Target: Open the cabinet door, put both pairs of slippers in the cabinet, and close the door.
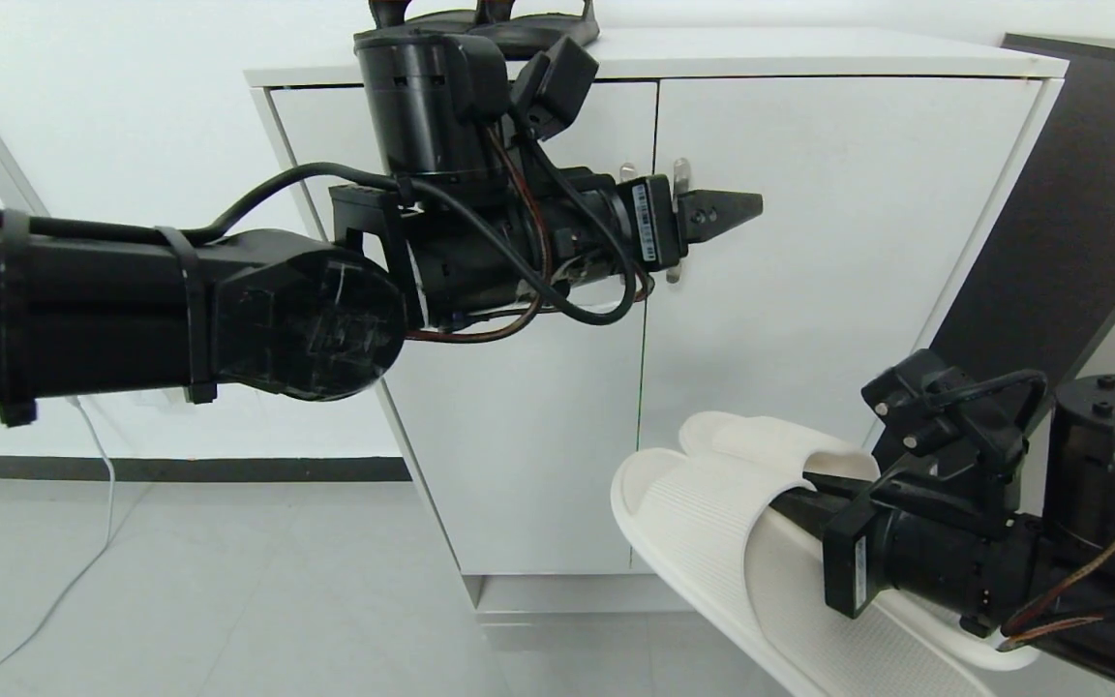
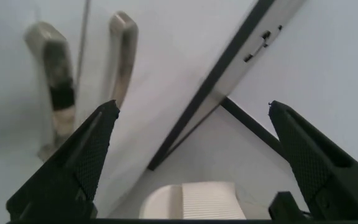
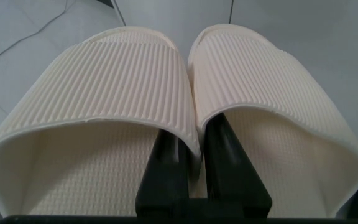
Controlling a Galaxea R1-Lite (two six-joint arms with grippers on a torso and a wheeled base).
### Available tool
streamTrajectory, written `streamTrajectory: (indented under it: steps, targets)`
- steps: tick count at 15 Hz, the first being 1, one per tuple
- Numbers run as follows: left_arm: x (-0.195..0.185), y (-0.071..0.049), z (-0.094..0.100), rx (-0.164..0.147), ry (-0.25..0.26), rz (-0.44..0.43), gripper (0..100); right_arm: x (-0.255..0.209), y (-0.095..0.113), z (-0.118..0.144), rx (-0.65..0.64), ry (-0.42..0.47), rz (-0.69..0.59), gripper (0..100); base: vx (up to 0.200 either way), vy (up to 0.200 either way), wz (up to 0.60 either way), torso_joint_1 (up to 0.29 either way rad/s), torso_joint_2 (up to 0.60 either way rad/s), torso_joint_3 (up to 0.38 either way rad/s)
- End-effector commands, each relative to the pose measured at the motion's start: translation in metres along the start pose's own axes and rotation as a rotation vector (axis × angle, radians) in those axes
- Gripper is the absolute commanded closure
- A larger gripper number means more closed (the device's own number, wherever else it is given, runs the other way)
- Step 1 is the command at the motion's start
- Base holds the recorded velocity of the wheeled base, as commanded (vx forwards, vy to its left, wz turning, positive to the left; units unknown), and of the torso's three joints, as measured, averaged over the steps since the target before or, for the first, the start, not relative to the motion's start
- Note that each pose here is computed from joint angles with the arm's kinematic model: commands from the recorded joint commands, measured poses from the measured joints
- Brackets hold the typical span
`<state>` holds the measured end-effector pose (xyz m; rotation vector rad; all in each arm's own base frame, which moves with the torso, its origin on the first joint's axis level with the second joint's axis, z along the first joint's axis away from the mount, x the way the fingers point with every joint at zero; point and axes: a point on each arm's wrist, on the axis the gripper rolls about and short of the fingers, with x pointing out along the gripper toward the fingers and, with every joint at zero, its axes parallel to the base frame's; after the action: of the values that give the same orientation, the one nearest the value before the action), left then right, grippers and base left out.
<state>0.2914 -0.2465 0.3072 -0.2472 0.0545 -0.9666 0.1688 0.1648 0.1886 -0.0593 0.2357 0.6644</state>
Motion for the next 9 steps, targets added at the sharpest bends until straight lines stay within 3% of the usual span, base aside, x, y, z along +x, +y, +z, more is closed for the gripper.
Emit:
streamTrajectory:
  steps: [1, 9]
  targets:
    - [0.0, -0.001, 0.005, 0.004, -0.018, 0.008, 0, -0.001, 0.0, 0.001, 0.0, -0.006, 0.0, 100, 0.0, 0.0, 0.0, 0.0, 0.0, 0.0]
    - [0.034, 0.015, -0.011, -0.002, -0.014, 0.044, 0, -0.002, 0.0, 0.002, 0.001, -0.01, 0.002, 100, 0.0, 0.0, 0.0, 0.0, 0.0, 0.0]
